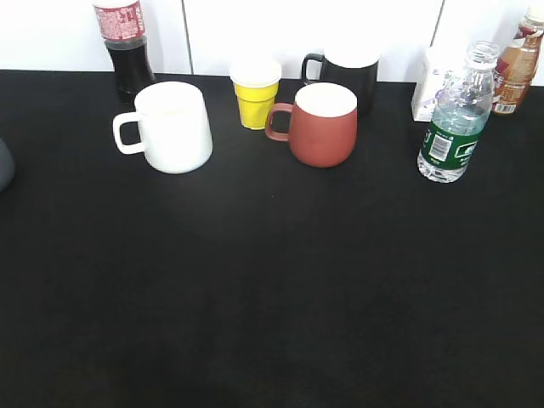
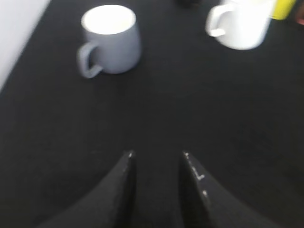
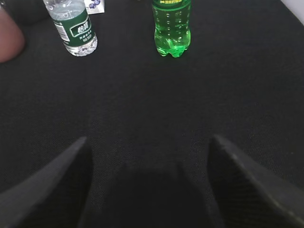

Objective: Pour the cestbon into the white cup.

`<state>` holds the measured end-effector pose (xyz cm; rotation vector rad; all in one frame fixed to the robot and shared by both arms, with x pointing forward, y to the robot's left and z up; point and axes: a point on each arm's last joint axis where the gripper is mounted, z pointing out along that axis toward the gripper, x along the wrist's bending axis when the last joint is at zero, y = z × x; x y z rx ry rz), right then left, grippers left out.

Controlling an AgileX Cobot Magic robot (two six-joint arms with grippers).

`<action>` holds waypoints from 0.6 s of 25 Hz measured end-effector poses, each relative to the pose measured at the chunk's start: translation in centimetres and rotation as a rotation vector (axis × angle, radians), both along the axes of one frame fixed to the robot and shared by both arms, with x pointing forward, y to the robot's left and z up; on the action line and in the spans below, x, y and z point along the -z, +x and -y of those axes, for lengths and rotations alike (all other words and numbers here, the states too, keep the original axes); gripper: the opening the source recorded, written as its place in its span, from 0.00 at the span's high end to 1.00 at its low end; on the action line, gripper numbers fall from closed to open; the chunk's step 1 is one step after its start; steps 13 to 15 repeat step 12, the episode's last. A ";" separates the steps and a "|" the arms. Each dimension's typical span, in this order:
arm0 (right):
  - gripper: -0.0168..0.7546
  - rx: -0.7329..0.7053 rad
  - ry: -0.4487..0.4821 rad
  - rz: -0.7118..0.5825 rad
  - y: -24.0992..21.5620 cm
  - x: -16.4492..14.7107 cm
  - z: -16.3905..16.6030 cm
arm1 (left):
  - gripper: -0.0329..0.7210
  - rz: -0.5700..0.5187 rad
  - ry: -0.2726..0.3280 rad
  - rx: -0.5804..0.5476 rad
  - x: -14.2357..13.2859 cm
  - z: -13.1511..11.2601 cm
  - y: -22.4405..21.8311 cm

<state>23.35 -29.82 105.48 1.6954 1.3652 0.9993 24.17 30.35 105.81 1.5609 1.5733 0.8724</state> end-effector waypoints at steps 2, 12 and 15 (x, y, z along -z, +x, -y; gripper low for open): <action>0.24 0.000 0.000 0.000 0.0 0.0 0.0 | 0.64 0.043 -0.003 -0.027 0.0 0.0 -0.7; 0.24 0.000 0.000 0.003 0.0 0.0 0.0 | 0.64 0.070 0.001 -0.131 0.0 0.0 -1.2; 0.24 0.000 0.000 0.003 0.0 0.0 0.0 | 0.64 0.070 0.001 -0.131 0.0 0.0 -1.2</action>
